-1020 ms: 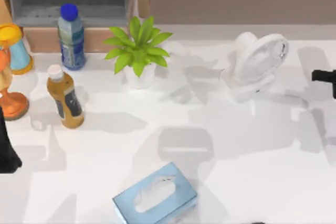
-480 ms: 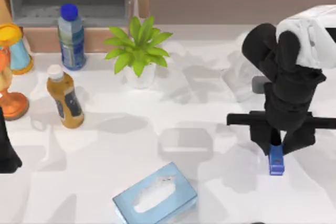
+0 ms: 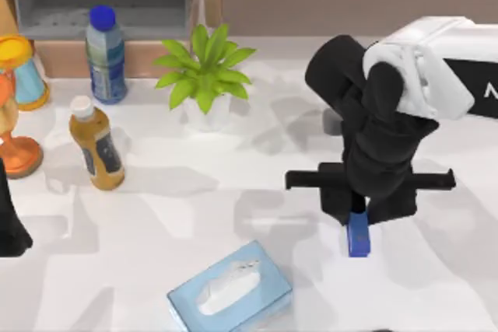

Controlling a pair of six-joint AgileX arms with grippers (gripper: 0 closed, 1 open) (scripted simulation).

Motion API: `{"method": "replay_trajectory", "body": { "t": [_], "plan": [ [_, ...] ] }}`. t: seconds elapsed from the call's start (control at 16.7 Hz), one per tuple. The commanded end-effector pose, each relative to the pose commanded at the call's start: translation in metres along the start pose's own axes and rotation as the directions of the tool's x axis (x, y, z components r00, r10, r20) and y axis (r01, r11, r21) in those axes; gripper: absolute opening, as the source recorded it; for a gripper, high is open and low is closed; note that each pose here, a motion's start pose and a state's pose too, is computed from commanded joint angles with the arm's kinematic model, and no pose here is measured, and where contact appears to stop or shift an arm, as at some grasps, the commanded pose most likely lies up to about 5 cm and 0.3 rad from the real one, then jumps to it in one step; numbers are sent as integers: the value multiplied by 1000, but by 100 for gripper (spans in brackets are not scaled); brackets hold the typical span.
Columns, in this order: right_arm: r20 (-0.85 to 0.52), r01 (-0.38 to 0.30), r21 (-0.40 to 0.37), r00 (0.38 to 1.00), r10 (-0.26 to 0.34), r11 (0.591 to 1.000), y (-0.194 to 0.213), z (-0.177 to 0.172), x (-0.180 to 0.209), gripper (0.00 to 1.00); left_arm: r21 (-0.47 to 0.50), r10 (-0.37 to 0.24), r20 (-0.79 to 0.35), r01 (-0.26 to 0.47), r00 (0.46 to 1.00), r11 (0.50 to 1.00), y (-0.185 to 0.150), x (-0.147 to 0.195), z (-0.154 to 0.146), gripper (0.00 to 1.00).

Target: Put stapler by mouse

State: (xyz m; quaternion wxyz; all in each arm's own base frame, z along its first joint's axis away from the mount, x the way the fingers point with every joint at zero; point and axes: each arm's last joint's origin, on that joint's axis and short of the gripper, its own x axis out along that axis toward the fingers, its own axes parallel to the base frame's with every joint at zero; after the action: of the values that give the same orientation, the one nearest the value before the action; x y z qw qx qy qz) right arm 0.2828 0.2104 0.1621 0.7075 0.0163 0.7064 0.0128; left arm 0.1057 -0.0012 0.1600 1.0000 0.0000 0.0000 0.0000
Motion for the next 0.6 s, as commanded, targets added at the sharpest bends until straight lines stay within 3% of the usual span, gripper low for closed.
{"method": "replay_trajectory", "body": {
  "t": [0.6],
  "plan": [
    [39, -29, 1, 999, 29, 1000, 0, 2, -8, 0, 0, 0, 0, 0, 1000, 1000, 0, 0, 0, 100]
  ]
}}
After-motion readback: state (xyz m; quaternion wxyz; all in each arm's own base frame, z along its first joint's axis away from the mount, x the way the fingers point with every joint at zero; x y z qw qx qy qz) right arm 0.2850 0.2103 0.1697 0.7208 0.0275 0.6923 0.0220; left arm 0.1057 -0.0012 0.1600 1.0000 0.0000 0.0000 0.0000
